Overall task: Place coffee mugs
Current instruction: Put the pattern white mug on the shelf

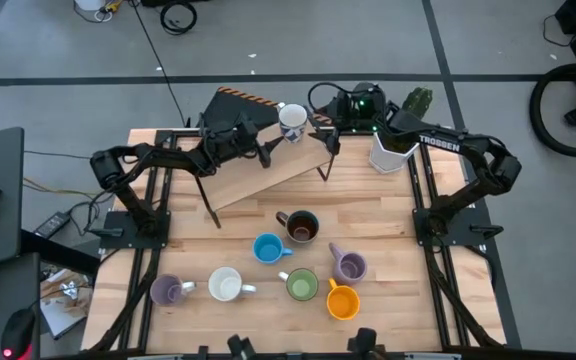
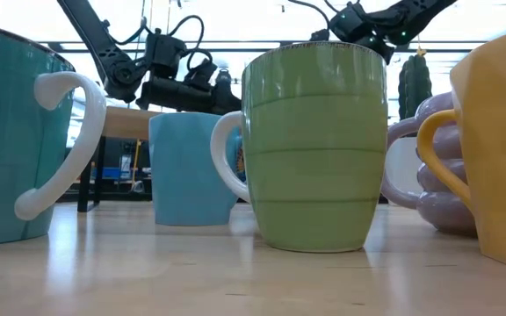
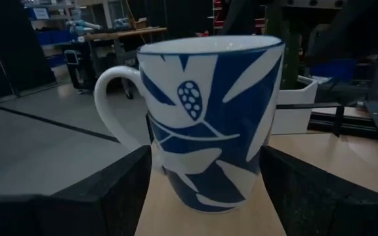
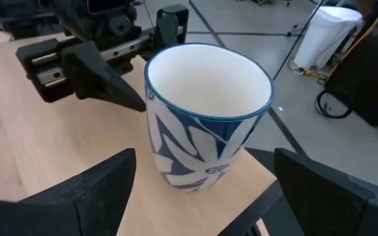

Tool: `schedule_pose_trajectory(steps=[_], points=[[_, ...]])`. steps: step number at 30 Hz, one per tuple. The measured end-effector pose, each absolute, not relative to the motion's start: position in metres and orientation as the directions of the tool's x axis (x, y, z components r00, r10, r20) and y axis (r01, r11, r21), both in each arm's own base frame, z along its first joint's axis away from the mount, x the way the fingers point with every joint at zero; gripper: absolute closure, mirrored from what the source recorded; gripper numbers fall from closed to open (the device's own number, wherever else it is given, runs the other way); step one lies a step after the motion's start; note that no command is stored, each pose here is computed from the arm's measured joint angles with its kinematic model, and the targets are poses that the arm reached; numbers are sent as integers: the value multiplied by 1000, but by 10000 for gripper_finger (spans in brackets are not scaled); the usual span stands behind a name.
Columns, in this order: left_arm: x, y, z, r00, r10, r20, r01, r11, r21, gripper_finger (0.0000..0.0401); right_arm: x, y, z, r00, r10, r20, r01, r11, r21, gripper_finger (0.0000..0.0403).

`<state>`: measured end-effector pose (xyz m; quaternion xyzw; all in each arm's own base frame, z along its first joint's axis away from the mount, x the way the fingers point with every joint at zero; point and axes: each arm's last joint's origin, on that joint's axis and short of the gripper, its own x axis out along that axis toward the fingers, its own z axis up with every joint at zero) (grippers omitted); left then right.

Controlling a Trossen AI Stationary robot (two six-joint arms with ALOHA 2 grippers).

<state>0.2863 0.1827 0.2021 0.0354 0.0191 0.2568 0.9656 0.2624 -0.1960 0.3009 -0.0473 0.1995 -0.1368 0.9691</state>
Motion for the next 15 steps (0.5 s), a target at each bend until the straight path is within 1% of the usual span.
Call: schedule_pose_trajectory(steps=[7, 10, 15], points=[[286, 184, 203, 866, 500, -5, -497, 862, 94, 113, 263, -197, 303, 889, -291, -353, 255, 956, -146, 51], [289, 186, 206, 886, 463, 1, -461, 882, 94, 113, 265, -199, 300, 892, -284, -351, 248, 958, -142, 55], [295, 193, 211, 894, 449, -16, -446, 891, 88, 113, 272, -204, 286, 881, -262, -395, 243, 965, -99, 55]])
